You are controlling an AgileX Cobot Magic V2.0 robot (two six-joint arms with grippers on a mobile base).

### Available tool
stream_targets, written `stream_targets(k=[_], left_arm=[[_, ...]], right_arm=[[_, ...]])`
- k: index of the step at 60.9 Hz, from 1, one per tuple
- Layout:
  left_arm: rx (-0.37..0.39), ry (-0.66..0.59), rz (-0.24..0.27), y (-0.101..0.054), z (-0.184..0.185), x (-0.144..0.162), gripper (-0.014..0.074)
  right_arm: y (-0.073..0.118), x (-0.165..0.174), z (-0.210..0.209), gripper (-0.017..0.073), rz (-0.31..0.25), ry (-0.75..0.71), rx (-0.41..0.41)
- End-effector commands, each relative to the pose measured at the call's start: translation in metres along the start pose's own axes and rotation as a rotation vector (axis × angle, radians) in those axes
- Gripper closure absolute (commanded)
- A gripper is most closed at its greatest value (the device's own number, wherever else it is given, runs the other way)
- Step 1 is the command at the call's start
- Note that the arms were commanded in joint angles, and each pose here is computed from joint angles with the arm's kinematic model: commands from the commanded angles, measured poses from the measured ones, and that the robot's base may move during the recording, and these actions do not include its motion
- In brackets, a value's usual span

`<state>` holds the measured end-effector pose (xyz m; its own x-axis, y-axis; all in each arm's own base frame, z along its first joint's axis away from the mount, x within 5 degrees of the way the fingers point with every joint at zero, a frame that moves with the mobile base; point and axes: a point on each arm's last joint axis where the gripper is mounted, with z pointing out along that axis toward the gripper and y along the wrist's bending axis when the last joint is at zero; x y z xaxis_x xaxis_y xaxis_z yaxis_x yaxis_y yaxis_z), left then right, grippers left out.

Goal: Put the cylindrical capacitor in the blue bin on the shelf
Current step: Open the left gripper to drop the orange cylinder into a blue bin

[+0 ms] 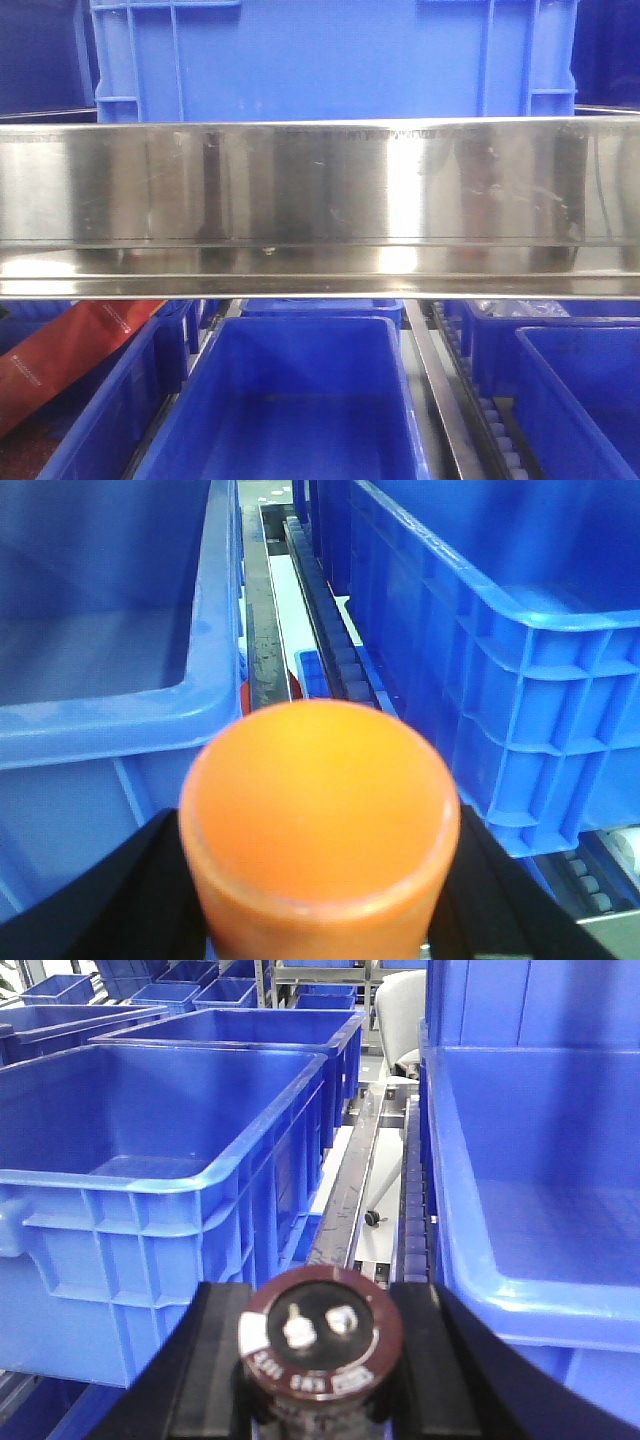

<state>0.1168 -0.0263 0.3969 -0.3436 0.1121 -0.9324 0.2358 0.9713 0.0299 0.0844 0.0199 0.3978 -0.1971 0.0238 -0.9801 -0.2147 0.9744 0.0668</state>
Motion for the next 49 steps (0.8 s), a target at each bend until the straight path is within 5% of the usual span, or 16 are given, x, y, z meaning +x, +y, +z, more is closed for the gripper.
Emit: stream_targets(k=[1,17,32,49], left_arm=[[0.006,-0.047,-0.001,-0.001,-0.001,-0.005,0.0704],[0.073,-0.077,0.081,-0.011,0.02,-0.054,0.0704],[0.261,-0.122,0.17,-0.063,0.067,-0.127,0.0704],[0.351,-0.067,0.204,-0.121,0.152,-0.158,0.0704]], right_arm=[[0.0,-0.003,-0.002,0.0708,-0.002,-0.029,0.001],[0.0,-0.003,-0.002,0.0708,-0.002,-0.029,0.001],[0.0,-0.003,-0.002,0.0708,0.005,-0.029,-0.003],[0.0,-0.003,-0.002,0.0708,0.006,-0.029,-0.003]])
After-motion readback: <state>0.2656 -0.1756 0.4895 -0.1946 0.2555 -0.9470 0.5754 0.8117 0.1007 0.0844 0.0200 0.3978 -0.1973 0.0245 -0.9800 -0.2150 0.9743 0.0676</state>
